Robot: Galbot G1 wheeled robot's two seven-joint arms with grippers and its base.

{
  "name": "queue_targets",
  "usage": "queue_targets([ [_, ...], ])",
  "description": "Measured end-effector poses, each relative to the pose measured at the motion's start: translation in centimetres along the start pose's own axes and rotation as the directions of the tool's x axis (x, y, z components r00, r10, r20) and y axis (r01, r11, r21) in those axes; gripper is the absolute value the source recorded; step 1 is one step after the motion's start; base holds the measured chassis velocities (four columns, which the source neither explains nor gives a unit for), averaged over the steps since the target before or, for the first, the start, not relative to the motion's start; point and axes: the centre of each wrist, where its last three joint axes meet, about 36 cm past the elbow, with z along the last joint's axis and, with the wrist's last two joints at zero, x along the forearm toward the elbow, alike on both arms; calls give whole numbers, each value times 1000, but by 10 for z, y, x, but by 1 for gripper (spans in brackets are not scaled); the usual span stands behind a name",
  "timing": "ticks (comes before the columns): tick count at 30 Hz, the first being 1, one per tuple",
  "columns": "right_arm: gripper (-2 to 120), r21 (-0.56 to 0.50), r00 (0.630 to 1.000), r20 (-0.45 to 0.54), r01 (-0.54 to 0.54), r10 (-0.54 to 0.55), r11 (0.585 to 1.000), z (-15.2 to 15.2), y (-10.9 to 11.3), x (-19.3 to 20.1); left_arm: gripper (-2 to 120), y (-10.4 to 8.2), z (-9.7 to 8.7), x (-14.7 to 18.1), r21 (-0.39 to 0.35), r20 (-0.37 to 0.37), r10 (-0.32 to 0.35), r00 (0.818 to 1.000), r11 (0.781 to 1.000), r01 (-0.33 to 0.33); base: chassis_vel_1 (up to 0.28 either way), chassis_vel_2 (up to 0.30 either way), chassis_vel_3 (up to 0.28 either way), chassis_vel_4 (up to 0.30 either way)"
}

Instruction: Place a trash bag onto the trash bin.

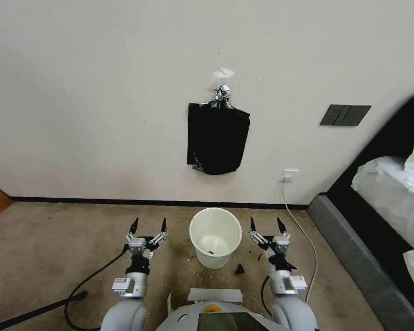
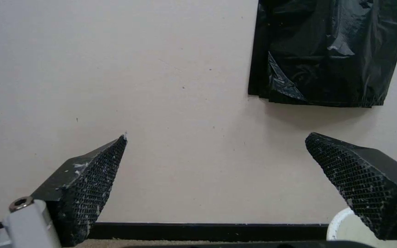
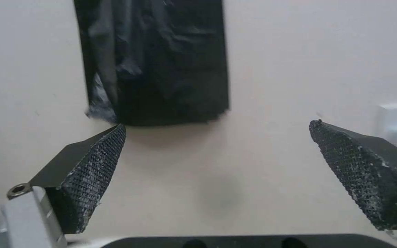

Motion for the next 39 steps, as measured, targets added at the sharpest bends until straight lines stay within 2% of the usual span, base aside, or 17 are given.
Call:
queue_targets([
  [2,100,-59,999,-8,43,-43,997,-4,-8,-35,100,1,3,-2,-7,-5,15,1000,1000,-15,0,0,0,0],
  [3,100,-59,999,-8,43,-43,997,-4,-8,-35,100,1,3,-2,-7,-5,15,1000,1000,-15,0,0,0,0],
  [6,100,-129,994,13,112,-111,985,-21,-7,-92,100,0,4,-3,-9,-6,15,1000,1000,-15,0,0,0,0],
  [8,100,-132,993,15,116,-115,984,-22,-7,-95,100,0,4,-3,-9,-6,15,1000,1000,-15,0,0,0,0],
  [10,100,-194,987,22,163,-162,967,-40,1,-142,100,-3,4,-2,-1,-11,7,1000,1000,-7,0,0,0,0],
  [11,100,-194,987,22,163,-162,967,-40,1,-142,100,-3,4,-2,-1,-11,7,1000,1000,-7,0,0,0,0],
  [14,100,-252,981,34,192,-190,948,-53,14,-188,100,-2,5,-2,-14,-10,8,1000,1000,-8,0,0,0,0],
  [15,100,-252,981,34,192,-190,948,-53,14,-188,100,-2,5,-2,-14,-10,8,1000,1000,-8,0,0,0,0],
  [18,100,-326,974,79,227,-213,918,-73,30,-231,100,1,1,-2,-21,-2,-3,1000,1000,3,0,0,0,0],
  [19,100,-326,974,79,227,-213,918,-73,30,-231,100,1,1,-2,-21,-2,-3,1000,1000,3,0,0,0,0],
  [23,100,-416,964,128,265,-233,870,-96,48,-267,100,5,-4,2,-26,2,-15,1000,1000,15,0,0,0,0],
  [27,100,-442,955,154,298,-255,846,-108,59,-283,100,5,-5,2,-24,4,-23,1000,999,23,0,0,0,0],
  [33,100,-428,942,188,333,-278,840,-124,66,-310,100,8,-9,2,-27,13,-27,1000,999,27,0,0,0,0],
  [39,100,-426,940,219,332,-260,842,-141,57,-333,100,17,-16,2,-35,22,-34,999,999,35,0,0,0,0],
])
